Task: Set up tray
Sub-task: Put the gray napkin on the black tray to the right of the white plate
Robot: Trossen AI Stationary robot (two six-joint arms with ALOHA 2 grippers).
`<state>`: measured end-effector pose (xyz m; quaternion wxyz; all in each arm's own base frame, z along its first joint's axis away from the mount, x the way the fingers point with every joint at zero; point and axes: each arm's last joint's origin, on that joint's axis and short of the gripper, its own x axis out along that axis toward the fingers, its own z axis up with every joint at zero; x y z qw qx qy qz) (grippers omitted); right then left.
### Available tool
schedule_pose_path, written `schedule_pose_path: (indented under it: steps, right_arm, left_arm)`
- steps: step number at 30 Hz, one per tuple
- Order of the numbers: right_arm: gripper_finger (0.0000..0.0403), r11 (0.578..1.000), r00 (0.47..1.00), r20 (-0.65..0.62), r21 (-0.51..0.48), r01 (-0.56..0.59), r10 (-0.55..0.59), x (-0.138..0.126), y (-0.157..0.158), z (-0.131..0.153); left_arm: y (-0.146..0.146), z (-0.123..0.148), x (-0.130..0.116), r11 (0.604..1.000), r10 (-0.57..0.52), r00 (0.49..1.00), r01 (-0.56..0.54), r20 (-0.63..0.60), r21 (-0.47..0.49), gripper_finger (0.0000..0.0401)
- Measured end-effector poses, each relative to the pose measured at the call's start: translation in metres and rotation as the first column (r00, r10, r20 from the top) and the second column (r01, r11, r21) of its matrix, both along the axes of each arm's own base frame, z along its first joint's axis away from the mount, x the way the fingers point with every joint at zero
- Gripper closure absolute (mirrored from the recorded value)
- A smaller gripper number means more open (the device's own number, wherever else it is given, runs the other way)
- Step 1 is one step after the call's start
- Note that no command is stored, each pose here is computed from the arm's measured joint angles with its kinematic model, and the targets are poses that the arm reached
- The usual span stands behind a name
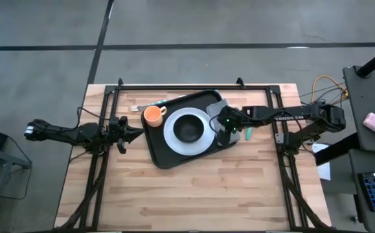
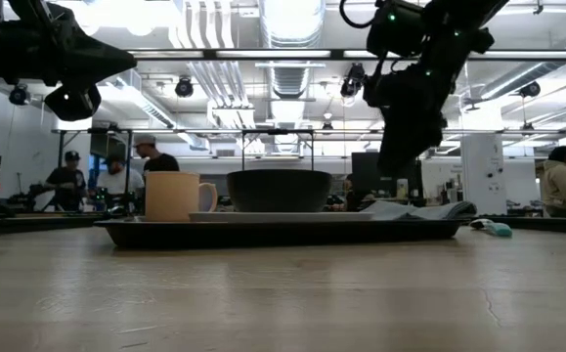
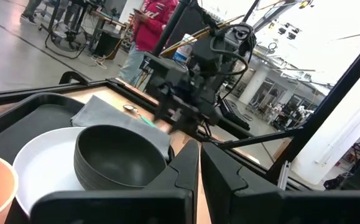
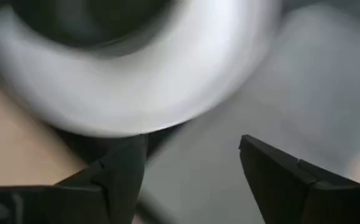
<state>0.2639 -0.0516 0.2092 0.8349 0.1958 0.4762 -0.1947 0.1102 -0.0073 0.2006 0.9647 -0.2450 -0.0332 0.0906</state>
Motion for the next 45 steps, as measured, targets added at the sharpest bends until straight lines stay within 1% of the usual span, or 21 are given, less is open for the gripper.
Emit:
schedule_pose_path:
  steps: [1,3,4,5,7,9,10,13,18,22,23,29,33,37,40,42,45]
  right_arm:
    - [0.0153,0.997,0.999,-0.02,-0.067,0.034,-0.035,-0.001,-0.003,0.002]
    - [0.015,0.979,0.994,-0.071,-0.192,0.073,-0.088,-0.005,-0.011,0.003]
    - [0.0151,0.972,0.991,-0.091,-0.224,0.073,-0.096,-0.006,-0.016,0.002]
    - [0.0153,0.97,0.99,-0.103,-0.233,0.066,-0.092,-0.008,-0.021,0.0]
    - [0.0161,0.982,0.99,-0.126,-0.184,0.036,-0.06,-0.011,-0.031,-0.011]
    - [0.0173,0.993,0.994,-0.106,-0.118,-0.026,0.013,-0.012,-0.039,-0.022]
    - [0.018,0.994,0.994,-0.098,-0.102,-0.048,0.038,-0.012,-0.042,-0.026]
    - [0.021,0.991,0.993,-0.096,-0.112,-0.076,0.066,-0.011,-0.05,-0.031]
    - [0.029,0.978,0.987,-0.106,-0.153,-0.138,0.123,-0.011,-0.053,-0.031]
    - [0.0371,0.972,0.979,-0.136,-0.158,-0.175,0.155,-0.011,-0.055,-0.037]
    - [0.0383,0.971,0.976,-0.148,-0.155,-0.181,0.159,-0.011,-0.056,-0.04]
    - [0.0394,0.978,0.964,-0.217,-0.109,-0.179,0.152,-0.007,-0.062,-0.064]
    - [0.0394,0.978,0.964,-0.213,-0.097,-0.186,0.162,-0.002,-0.065,-0.074]
    - [0.0394,0.969,0.961,-0.198,-0.112,-0.22,0.196,0.005,-0.067,-0.073]
    - [0.0394,0.957,0.96,-0.173,-0.15,-0.248,0.221,0.01,-0.072,-0.067]
    - [0.0394,0.95,0.962,-0.148,-0.183,-0.253,0.228,0.013,-0.078,-0.062]
    - [0.0394,0.947,0.966,-0.137,-0.207,-0.244,0.219,0.012,-0.087,-0.058]
  left_arm:
    - [0.0,0.0,0.0,1.0,0.0,1.0,0.0,0.0,0.0,0.0401]
    - [0.0,0.0,0.0,1.0,0.0,1.0,0.0,0.0,0.0,0.0401]
    - [0.0,0.0,0.0,1.0,0.0,1.0,0.0,0.0,0.0,0.0401]
    - [0.0,0.0,0.0,1.0,0.0,1.0,0.0,0.0,0.0,0.0401]
    - [0.0,0.0,0.0,1.0,0.0,1.0,0.0,0.0,0.0,0.0401]
    - [0.0,0.0,0.0,1.0,0.0,1.0,0.0,-0.001,0.0,0.0401]
    - [0.0,0.0,0.0,1.0,0.0,1.0,0.0,-0.001,0.0,0.0401]
    - [0.0,0.0,0.0,1.0,0.0,1.0,0.0,0.0,-0.003,0.0401]
    - [0.0,0.0,0.0,1.0,0.0,1.0,0.0,0.003,-0.016,0.0401]
    - [0.0,0.0,0.0,1.0,0.0,1.0,0.0,0.003,-0.016,0.0401]
    - [0.0,0.0,0.0,1.0,-0.001,1.0,0.001,0.003,-0.016,0.0401]
    - [0.0,0.0,0.0,1.0,0.0,1.0,0.0,0.003,-0.016,0.0401]
    - [0.0,0.0,0.0,1.0,0.0,1.0,0.0,0.004,-0.017,0.0401]
    - [0.0,0.0,0.0,1.0,-0.001,1.0,0.001,0.004,-0.017,0.0401]
    - [0.0,0.0,0.0,1.0,0.0,1.0,0.0,0.004,-0.018,0.0401]
    - [0.0,0.0,0.0,1.0,0.0,1.0,0.0,0.004,-0.018,0.0401]
    - [0.0,0.0,0.0,1.0,0.0,1.0,0.0,0.004,-0.018,0.0401]
